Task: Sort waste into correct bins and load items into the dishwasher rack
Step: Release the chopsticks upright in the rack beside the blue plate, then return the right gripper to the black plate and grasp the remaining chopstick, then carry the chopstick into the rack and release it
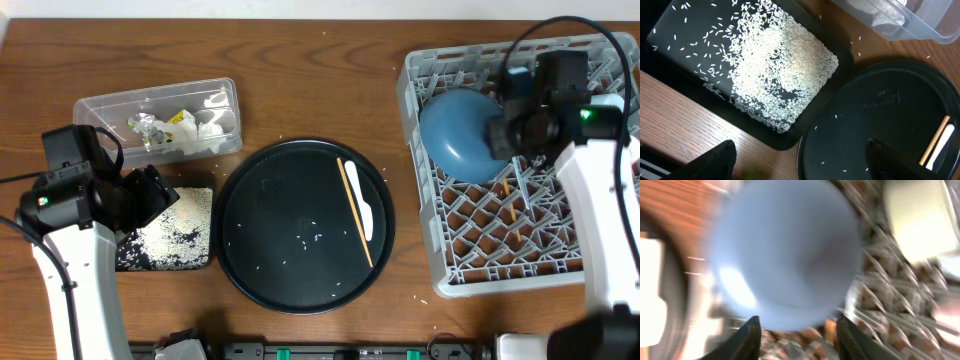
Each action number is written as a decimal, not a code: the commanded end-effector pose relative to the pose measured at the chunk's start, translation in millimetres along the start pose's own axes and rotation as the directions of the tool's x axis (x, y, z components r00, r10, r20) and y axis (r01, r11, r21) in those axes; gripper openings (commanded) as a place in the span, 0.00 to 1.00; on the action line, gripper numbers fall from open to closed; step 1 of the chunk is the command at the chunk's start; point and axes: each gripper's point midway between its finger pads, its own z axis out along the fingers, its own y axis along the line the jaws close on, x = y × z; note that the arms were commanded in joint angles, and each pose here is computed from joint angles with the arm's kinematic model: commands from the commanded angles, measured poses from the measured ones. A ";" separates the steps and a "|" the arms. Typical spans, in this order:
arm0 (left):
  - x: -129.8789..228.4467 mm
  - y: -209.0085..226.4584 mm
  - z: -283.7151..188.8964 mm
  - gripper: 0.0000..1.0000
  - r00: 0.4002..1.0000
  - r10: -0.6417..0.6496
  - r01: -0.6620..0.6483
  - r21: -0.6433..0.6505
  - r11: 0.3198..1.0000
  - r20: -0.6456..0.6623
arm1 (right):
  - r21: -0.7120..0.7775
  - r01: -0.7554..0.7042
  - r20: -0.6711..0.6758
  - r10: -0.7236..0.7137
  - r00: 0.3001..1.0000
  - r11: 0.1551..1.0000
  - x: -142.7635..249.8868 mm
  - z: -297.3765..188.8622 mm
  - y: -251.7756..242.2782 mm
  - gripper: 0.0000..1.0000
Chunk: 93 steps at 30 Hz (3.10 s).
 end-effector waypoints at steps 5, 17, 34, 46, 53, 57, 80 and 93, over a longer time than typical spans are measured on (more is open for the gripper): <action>-1.4 0.6 -0.8 0.84 1.000 -0.017 0.017 -0.004 1.000 -0.001 | -0.261 0.092 0.037 -0.086 0.996 0.961 -11.1 -12.9 118.0 0.45; -1.5 0.5 -0.8 0.83 1.000 -0.016 0.016 -0.003 1.000 -0.001 | -0.356 0.123 -0.210 -0.208 0.955 0.926 39.9 54.3 225.8 0.34; -1.5 0.6 -0.8 0.83 1.000 -0.017 0.017 -0.003 1.000 -0.001 | -0.222 0.100 -0.432 -0.190 0.882 0.970 97.1 138.9 249.9 0.35; -1.5 0.6 -0.8 0.83 1.000 -0.017 0.017 -0.003 1.000 -0.001 | -0.208 0.089 -0.465 -0.178 0.867 0.974 108.5 158.2 252.2 0.31; -1.5 0.6 -0.8 0.84 1.000 -0.017 0.017 -0.003 1.000 -0.001 | -0.207 0.104 -0.493 -0.196 0.848 0.973 120.1 162.5 256.3 0.05; -1.5 0.6 -0.8 0.84 1.000 -0.017 0.017 -0.003 1.000 -0.001 | -0.207 0.106 -0.496 -0.198 0.846 0.972 121.1 161.7 256.9 0.01; -1.5 0.6 -0.8 0.83 1.000 -0.017 0.017 -0.003 1.000 -0.001 | 0.096 0.049 -0.141 -0.035 0.989 0.994 -10.8 5.3 90.8 0.01; -1.5 0.6 -0.8 0.84 1.000 -0.017 0.017 -0.003 1.000 -0.001 | 0.374 -0.032 -0.278 0.145 0.950 0.927 44.5 5.6 -71.2 0.01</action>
